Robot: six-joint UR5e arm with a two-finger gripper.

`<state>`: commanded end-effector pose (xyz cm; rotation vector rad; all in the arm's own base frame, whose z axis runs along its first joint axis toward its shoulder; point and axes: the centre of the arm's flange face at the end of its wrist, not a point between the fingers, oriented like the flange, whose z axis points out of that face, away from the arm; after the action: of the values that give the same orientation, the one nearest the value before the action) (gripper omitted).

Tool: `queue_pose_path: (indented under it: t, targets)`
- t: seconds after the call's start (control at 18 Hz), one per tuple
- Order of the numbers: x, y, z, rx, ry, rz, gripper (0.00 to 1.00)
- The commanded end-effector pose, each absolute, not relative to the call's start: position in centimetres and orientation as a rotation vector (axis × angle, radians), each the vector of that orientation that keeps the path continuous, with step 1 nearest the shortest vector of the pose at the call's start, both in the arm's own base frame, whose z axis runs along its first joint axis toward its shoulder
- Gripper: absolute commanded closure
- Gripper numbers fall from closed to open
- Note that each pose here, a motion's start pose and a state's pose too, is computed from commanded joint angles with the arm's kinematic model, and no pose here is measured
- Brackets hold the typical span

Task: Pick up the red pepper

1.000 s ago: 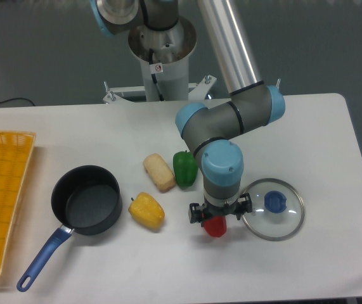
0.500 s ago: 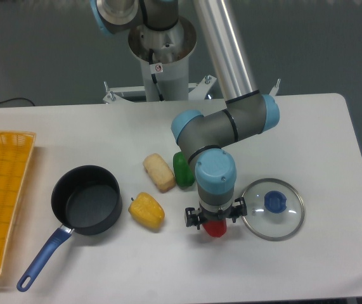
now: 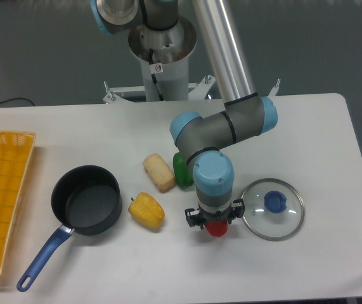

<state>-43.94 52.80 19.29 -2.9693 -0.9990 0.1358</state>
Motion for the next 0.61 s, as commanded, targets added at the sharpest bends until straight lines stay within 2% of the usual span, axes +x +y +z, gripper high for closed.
queue_pose_path:
  t: [0.61]
  targets:
    - [-43.9,52.8,23.6,-2.954,-0.873,0.189,0.36]
